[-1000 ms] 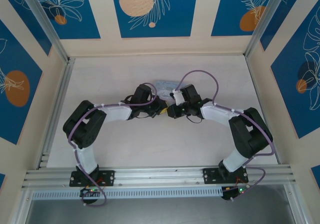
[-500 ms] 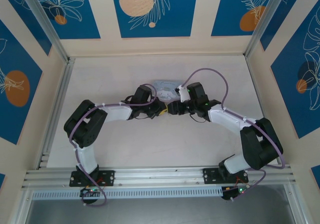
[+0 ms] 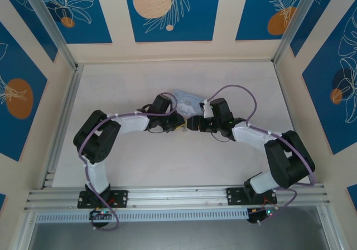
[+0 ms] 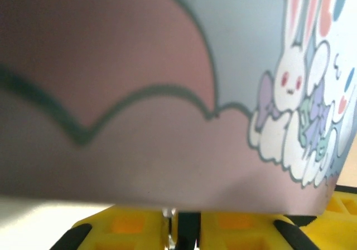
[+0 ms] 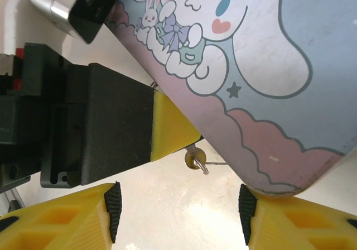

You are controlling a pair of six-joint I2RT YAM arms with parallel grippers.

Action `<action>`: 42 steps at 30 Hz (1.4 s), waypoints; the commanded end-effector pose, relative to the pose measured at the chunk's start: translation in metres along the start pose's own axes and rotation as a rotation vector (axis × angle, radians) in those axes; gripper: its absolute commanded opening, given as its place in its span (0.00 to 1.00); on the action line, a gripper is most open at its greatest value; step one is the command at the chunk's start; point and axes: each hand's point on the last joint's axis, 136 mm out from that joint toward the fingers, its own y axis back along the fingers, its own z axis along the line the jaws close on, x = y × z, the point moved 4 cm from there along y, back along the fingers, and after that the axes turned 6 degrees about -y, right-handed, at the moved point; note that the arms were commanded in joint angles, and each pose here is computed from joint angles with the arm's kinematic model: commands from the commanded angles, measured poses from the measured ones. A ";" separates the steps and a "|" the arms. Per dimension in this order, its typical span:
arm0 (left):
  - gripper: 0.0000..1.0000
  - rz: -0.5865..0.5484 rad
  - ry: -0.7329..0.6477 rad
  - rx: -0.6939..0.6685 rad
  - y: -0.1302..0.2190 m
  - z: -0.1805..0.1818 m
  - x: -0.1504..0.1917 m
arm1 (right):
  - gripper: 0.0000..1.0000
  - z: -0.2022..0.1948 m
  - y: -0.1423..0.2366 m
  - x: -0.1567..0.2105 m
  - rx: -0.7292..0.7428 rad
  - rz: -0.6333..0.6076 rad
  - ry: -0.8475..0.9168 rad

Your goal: Unlock the padlock with the key

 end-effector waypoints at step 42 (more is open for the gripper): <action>1.00 -0.196 -0.111 -0.118 0.087 -0.018 -0.021 | 0.55 -0.005 -0.007 -0.078 -0.100 -0.080 -0.128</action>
